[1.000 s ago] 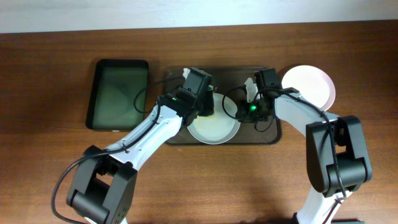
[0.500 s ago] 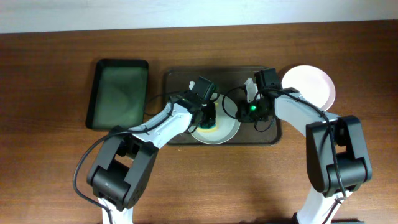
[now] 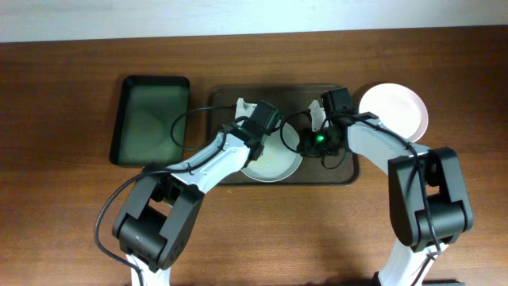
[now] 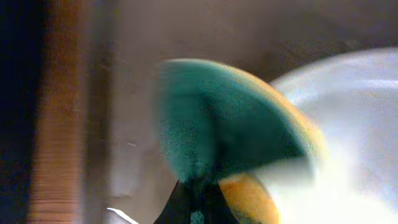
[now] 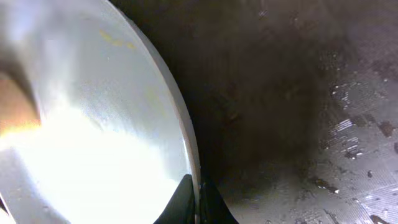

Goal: Clean dirty plates on tray and stack at the side

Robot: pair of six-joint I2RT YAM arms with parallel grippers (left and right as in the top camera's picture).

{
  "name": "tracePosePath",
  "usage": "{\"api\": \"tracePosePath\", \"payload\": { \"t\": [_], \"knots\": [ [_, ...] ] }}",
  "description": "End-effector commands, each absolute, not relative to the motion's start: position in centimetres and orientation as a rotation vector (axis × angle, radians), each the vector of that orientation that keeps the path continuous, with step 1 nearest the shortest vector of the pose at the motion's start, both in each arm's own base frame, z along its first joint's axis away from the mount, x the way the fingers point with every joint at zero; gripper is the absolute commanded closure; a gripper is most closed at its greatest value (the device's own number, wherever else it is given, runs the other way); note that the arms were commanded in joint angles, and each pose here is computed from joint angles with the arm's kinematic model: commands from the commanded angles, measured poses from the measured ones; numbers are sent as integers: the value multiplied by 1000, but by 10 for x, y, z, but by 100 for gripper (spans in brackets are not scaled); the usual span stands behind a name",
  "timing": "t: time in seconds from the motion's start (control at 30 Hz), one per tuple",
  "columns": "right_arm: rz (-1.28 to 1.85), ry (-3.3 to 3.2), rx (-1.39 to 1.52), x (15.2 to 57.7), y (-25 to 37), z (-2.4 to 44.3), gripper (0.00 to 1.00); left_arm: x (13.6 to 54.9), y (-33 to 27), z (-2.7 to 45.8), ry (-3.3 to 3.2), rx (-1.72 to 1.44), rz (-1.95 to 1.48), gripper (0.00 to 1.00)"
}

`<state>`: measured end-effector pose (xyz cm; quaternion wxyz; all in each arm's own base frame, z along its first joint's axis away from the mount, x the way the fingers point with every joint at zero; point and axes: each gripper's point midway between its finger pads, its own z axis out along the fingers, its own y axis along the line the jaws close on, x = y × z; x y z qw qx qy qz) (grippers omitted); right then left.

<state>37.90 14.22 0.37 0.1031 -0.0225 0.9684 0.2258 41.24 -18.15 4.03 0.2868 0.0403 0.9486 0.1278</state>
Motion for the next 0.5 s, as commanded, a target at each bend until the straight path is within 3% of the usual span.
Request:
{"api": "tracePosePath", "payload": {
  "t": [0.0,0.27,0.47],
  "knots": [
    [540,2920,-22,372,120,-15,96,429,-133,94,2344,-16,575,100],
    [573,2917,-26,372,124,-6,96,428,-142,157,2331,-73,233,100],
    [440,2840,-70,397,113,52,96,421,-105,143,2500,-157,47,100]
  ]
}}
